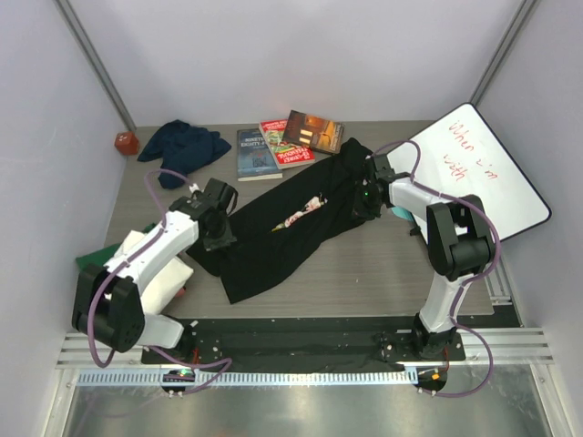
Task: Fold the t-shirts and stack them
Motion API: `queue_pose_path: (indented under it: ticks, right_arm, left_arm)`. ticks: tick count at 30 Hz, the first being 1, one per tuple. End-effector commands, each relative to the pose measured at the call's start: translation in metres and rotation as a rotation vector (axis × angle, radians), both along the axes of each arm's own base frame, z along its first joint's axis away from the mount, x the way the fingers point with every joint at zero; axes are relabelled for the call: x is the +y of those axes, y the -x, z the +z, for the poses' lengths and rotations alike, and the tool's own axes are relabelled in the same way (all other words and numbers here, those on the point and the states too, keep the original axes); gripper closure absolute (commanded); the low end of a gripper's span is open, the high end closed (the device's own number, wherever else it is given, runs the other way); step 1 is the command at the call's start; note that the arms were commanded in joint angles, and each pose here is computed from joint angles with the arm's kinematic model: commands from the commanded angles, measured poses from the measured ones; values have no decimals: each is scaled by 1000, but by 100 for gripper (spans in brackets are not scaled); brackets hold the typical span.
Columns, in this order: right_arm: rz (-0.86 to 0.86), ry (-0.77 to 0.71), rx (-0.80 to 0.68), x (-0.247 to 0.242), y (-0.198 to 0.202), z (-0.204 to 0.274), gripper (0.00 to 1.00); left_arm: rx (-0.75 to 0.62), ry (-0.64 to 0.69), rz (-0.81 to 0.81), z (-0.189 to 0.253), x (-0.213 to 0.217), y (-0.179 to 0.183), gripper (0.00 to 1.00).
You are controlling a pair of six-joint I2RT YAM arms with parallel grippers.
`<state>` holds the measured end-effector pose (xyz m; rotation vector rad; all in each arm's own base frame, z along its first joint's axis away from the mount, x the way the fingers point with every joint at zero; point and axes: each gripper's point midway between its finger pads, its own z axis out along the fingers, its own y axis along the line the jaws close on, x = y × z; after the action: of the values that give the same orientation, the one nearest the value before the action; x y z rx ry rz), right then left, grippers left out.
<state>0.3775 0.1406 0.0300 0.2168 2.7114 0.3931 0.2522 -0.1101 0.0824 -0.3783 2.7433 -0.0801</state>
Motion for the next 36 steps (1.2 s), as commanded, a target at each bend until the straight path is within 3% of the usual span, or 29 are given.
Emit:
queue_pose_path:
  ticks: [1,3,4,18,26,36]
  right_arm:
    - [-25,50,-35,-5,-16,0,84]
    - [-41,69,-33,-8,-21,-4,98]
    - [-43,71,-32,-8,-22,-4,99]
    - [-65,78,-81,-10,-46,11,99]
    - [-79,97,-89,-20,-55,16,99]
    - [-98,137,-70,-27,-57,7,95]
  left_arm:
    - [-31,-173,100,34,38,1,100]
    - [-24,-243,126,43,49,0,100]
    - [35,-290,128,38,57,9,100]
    - [302,-412,38,-10,65,31,100]
    - [275,-488,94,-7,79,22,100]
    - [387,-528,54,-41,80,22,100]
